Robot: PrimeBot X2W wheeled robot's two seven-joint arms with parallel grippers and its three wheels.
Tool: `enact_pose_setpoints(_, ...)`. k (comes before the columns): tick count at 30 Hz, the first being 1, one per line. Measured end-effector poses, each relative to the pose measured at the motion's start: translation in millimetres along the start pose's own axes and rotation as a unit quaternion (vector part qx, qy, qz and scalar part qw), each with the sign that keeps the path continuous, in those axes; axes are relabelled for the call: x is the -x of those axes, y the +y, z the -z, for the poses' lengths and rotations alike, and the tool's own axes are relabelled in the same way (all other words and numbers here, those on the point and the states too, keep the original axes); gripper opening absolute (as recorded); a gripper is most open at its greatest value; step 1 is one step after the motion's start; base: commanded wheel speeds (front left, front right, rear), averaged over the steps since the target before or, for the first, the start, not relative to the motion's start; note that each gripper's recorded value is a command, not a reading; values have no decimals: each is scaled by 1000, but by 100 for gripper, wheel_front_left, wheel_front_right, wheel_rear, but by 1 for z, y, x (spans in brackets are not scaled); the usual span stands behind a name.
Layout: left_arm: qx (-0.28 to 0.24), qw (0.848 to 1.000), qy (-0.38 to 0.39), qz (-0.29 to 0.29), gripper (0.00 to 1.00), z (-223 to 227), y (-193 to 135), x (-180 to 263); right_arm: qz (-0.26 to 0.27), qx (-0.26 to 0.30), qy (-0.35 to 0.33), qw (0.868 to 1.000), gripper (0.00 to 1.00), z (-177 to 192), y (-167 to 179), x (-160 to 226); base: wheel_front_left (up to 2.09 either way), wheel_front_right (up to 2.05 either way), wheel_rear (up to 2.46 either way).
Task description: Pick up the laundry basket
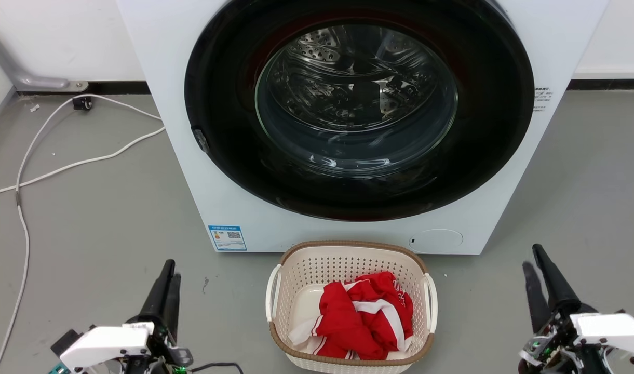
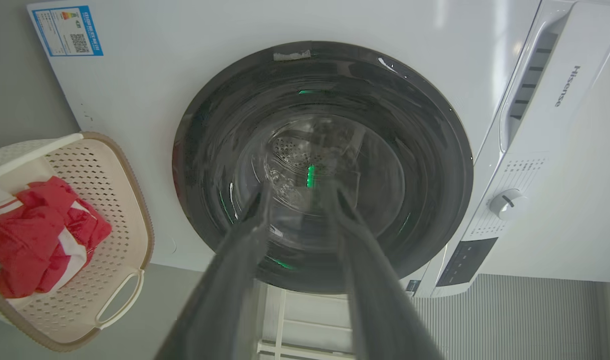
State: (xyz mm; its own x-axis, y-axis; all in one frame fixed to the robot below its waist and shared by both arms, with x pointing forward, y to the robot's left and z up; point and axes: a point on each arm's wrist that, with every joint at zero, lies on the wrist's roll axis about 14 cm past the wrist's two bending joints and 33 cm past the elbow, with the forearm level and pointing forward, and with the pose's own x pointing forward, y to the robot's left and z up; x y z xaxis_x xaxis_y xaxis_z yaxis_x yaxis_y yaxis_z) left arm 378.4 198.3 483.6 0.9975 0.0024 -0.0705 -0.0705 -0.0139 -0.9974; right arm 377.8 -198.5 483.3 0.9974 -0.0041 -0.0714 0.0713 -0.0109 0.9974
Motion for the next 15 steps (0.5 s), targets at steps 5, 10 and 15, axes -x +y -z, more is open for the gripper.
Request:
enact_pose_setpoints(5, -2, 1000, -4, 6, 100, 2, -3, 0, -3, 5, -3, 1000, 100, 2, 1, 1, 0, 0, 0)
enact_pose_setpoints(10, -20, 1000, -4, 12, 100, 5, -8, -1, -7, 23, -8, 1000, 100, 2, 5, 1, 0, 0, 0)
enact_pose_setpoints(15, -62, 998, -7, 26, 100, 6, -18, -2, -15, 73, -12, 997, 100, 2, 11, 1, 0, 0, 0)
